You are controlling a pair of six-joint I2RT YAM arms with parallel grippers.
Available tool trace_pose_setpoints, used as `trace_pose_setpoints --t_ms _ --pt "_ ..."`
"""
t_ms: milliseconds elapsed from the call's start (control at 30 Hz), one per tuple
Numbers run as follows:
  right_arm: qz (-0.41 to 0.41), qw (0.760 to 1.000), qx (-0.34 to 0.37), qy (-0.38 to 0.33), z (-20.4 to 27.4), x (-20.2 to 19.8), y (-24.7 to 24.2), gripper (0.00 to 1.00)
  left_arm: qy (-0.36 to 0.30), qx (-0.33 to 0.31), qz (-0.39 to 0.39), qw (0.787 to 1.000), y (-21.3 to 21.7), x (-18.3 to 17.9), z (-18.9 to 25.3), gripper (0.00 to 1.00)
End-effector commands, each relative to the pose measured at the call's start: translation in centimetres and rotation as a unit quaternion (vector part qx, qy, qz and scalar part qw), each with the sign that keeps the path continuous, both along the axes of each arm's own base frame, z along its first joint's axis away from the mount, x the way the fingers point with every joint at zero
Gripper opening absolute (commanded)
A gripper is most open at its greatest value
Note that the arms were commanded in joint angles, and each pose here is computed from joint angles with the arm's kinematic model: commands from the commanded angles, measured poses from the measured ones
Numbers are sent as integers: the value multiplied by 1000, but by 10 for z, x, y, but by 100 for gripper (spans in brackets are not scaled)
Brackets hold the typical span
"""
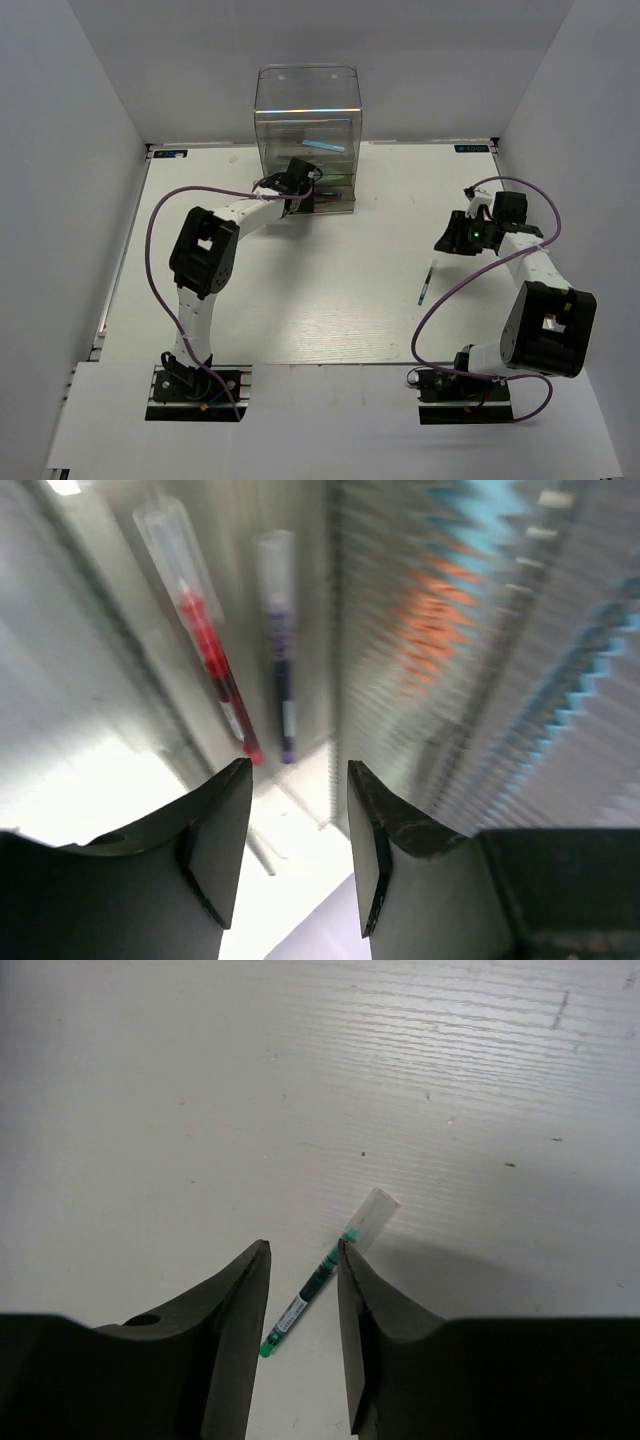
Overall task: Sort the stationery into containers
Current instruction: Pick up the pen from the center of the board.
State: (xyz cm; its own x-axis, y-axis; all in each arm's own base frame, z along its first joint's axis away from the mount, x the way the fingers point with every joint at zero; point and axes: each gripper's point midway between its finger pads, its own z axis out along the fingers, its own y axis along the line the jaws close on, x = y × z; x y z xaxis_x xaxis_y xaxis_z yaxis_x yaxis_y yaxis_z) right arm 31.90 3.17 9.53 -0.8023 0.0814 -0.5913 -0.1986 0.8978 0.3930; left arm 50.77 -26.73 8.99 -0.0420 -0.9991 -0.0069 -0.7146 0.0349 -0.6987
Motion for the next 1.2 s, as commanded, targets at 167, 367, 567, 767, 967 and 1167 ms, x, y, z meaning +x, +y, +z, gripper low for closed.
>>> trace_pose_setpoints --t_ms 167,367,567,767,967,1167 --pt "77 996 -11 48 -17 -20 27 41 -76 -5 -94 993 -16 -25 62 56" --pt "69 989 -70 108 -42 -35 19 41 -129 22 -192 973 -25 -52 95 60" --pt "77 988 -90 100 -38 -41 21 42 -158 58 -217 962 -15 -63 112 64" --pt "71 984 -118 114 -39 -49 12 44 -179 94 -265 943 -9 -84 124 64" --pt "57 982 -124 131 -44 -51 11 44 -154 124 -270 942 28 -128 99 64" --pt "65 977 -137 147 -53 -50 18 45 -129 155 -243 949 78 -179 75 69"
